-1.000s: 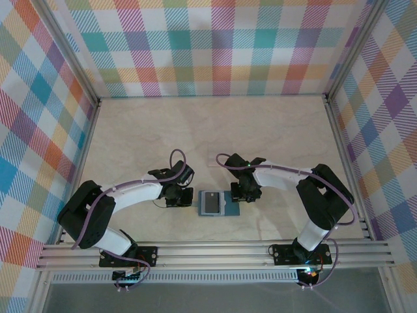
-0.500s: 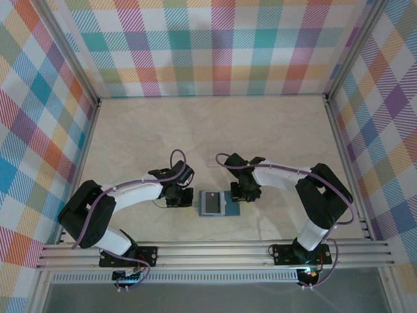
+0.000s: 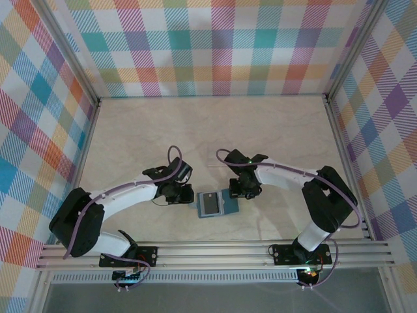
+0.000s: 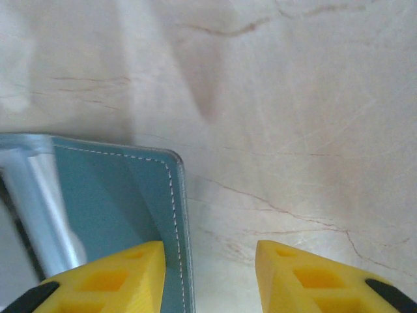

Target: Take the credit cards out of the card holder

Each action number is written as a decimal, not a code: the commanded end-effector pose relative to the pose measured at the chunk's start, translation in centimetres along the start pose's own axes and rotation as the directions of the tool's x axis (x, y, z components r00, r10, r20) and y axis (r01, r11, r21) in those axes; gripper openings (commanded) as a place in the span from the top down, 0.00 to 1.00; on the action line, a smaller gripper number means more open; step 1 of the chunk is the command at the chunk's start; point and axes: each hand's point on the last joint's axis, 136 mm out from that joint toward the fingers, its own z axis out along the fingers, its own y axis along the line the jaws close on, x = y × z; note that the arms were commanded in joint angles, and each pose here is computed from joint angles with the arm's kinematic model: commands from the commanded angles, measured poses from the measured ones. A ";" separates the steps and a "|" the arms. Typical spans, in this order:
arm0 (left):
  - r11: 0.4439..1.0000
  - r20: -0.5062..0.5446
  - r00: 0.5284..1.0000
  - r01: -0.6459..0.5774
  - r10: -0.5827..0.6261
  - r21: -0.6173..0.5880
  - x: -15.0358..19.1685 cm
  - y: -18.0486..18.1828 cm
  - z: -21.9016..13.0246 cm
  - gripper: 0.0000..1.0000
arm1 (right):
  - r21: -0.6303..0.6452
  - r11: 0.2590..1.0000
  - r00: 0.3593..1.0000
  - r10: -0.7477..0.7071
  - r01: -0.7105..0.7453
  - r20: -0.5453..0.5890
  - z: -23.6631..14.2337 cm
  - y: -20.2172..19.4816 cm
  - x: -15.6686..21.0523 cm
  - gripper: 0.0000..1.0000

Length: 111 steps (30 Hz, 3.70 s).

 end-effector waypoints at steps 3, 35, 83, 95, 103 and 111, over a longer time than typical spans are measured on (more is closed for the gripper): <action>1.000 0.013 1.000 0.008 -0.008 0.030 -0.9 -1.2 -1.8 0.80 | -0.058 0.998 0.999 -0.013 0.015 0.033 -2.5 1.1 -0.5 0.58; 0.998 -0.092 0.995 0.048 -0.045 0.030 1.4 -3.2 3.4 0.90 | -0.350 0.933 0.995 -0.098 0.082 -0.027 -4.3 8.8 -0.4 0.75; 0.999 -0.097 0.995 0.021 -0.025 -0.037 1.6 -1.5 5.4 0.92 | -0.320 0.947 0.991 -0.058 0.016 -0.124 2.2 7.5 1.2 0.92; 1.000 -0.045 0.999 -0.023 0.023 0.001 0.1 -2.8 4.8 0.92 | -0.365 0.931 0.988 -0.053 -0.005 -0.148 2.4 8.2 1.7 0.91; 1.000 -0.007 1.000 -0.018 0.018 -0.001 -0.5 -3.1 2.9 0.91 | -0.303 0.952 0.989 0.009 -0.053 -0.146 2.2 6.4 2.3 0.89; 0.995 0.000 1.000 0.007 -0.007 0.097 -0.8 -5.3 1.0 0.86 | -0.314 0.946 0.993 0.051 -0.081 -0.102 1.5 6.1 2.0 0.84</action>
